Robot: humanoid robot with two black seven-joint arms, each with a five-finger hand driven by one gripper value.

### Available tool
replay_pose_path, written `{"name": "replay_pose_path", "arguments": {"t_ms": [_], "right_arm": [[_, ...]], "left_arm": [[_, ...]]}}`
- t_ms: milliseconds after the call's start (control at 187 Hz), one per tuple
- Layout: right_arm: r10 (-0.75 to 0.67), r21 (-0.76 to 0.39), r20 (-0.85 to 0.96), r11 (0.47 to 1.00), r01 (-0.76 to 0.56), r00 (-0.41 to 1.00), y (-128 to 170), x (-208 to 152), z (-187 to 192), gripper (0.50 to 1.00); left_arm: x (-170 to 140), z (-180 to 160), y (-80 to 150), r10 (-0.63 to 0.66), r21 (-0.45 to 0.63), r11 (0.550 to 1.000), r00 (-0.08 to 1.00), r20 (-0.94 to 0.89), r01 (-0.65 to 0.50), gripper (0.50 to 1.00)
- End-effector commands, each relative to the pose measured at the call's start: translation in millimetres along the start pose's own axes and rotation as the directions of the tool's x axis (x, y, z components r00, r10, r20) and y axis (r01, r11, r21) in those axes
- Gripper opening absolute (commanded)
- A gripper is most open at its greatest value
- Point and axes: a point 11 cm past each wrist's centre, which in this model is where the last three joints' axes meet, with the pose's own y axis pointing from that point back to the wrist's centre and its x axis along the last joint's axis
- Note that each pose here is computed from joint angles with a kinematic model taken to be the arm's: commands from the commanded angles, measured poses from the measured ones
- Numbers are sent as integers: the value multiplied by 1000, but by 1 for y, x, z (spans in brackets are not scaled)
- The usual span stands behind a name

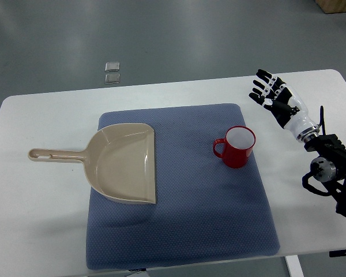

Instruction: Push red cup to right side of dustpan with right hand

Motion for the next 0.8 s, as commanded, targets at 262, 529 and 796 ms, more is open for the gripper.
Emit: {"name": "replay_pose_path", "arguments": {"t_ms": [262, 529, 796], "right_arm": [[-6, -8, -2, 1000, 6, 1000, 1, -1, 2, 926], [-87, -16, 50, 996, 88, 995, 10, 1, 0, 926], [-106, -21, 58, 994, 107, 993, 16, 7, -3, 924]], "left_arm": [[0, 0, 0, 0, -1, 1000, 1000, 0, 0, 1000], [0, 0, 0, 0, 0, 1000, 1000, 0, 0, 1000], [0, 0, 0, 0, 0, 1000, 1000, 0, 0, 1000]]}}
